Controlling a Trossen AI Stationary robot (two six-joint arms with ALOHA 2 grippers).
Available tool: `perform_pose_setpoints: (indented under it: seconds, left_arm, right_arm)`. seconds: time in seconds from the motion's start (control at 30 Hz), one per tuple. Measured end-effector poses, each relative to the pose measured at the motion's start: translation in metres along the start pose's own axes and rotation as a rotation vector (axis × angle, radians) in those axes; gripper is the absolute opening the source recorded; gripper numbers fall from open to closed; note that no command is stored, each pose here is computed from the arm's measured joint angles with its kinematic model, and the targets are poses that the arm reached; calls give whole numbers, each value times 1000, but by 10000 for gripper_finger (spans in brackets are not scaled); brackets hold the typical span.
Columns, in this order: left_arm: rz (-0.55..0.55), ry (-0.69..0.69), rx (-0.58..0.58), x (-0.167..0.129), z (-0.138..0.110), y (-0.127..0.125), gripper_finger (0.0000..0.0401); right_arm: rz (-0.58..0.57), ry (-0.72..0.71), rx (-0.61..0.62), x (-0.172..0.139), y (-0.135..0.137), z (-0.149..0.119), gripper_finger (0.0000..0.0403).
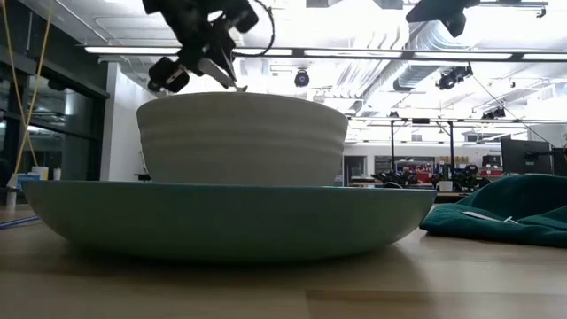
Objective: Set table place
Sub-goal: Place the purple fork inside the white bowl
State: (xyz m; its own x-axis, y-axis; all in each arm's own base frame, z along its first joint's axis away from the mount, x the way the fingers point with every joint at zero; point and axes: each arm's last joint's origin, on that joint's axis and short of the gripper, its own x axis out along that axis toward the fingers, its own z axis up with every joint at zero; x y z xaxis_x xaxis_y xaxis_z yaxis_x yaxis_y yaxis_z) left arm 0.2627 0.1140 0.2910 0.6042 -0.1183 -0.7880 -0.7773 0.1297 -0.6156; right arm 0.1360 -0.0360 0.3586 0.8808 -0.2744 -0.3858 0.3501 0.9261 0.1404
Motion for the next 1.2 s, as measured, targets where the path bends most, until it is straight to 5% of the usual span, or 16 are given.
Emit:
perform_pose_setpoints:
  seconds: [0.6, 1.2]
  left_arm:
    - [6, 169, 229, 24, -81, -29, 44]
    - [15, 22, 419, -10, -102, -64, 44]
  right_arm:
    - [3, -14, 82, 0, 0, 1, 0]
    - [8, -35, 96, 0, 1, 3, 0]
